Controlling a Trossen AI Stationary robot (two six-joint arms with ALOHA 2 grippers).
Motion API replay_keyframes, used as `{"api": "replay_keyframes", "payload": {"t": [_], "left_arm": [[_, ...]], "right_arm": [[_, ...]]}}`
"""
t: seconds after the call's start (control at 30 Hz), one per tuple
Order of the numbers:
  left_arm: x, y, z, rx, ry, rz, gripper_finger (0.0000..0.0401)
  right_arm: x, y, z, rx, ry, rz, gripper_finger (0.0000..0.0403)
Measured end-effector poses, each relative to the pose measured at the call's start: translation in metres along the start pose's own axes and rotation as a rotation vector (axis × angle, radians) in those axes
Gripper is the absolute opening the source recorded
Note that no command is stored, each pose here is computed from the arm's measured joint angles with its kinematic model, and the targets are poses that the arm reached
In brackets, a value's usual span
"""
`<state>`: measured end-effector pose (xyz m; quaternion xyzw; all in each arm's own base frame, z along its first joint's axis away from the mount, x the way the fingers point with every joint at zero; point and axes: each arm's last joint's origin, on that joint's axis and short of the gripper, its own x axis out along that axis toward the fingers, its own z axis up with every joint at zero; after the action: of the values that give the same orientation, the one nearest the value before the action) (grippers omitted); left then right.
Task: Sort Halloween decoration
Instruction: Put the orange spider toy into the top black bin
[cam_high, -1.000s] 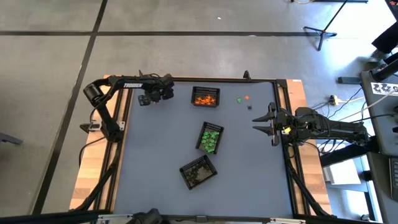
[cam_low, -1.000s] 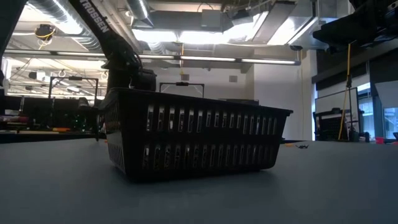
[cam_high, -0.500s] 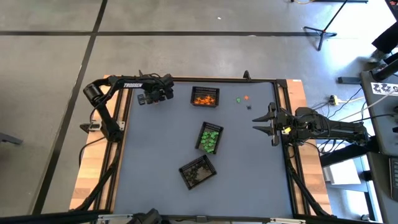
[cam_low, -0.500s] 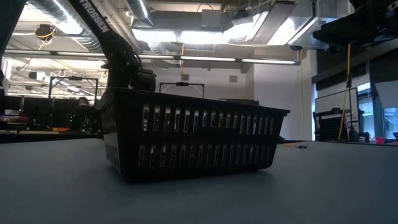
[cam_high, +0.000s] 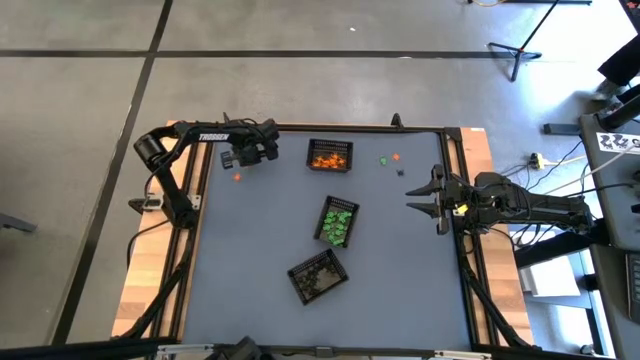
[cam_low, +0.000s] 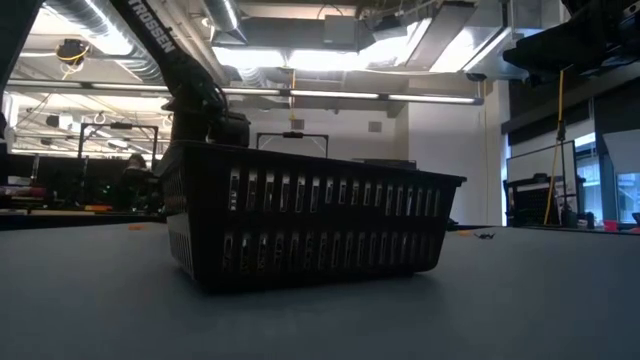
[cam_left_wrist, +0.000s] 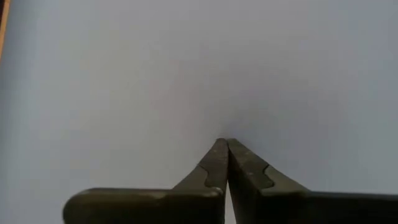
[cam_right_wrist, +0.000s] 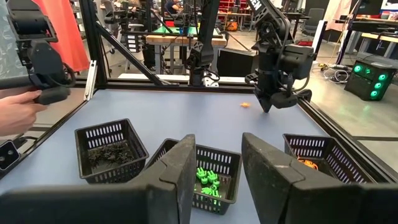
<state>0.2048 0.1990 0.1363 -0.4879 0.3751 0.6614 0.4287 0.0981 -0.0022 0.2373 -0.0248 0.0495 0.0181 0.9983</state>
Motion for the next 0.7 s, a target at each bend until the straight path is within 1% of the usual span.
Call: {"api": "replay_keyframes", "payload": {"t": [0.1,0.17,0.27,0.37,0.5,0.6,0.7], "left_arm": [[0.000,0.000,-0.002,0.015,0.016,0.001,0.0001],[-0.001,0.000,-0.003,0.069,0.031,0.005,0.0001],[-0.007,0.001,-0.009,0.165,0.101,0.028,0.0004],[-0.013,0.002,-0.016,0.209,0.129,0.072,0.0023],[-0.014,0.007,-0.019,0.157,0.101,0.145,0.0066],[-0.014,0.007,-0.019,0.119,0.080,0.151,0.0100],[-0.014,0.007,-0.018,0.096,0.080,0.152,0.0125]], "right_arm": [[0.000,0.000,0.000,0.000,0.000,0.000,0.0127],[0.000,0.000,0.000,0.000,0.000,0.000,0.0127],[0.000,0.000,0.000,0.000,0.001,0.000,0.0127],[0.000,0.000,0.000,0.000,0.000,0.000,0.0127],[0.000,0.000,0.000,0.000,0.001,0.000,0.0127],[0.000,0.000,0.000,0.000,0.000,0.000,0.0127],[0.000,0.000,0.000,0.000,0.000,0.000,0.0127]]}}
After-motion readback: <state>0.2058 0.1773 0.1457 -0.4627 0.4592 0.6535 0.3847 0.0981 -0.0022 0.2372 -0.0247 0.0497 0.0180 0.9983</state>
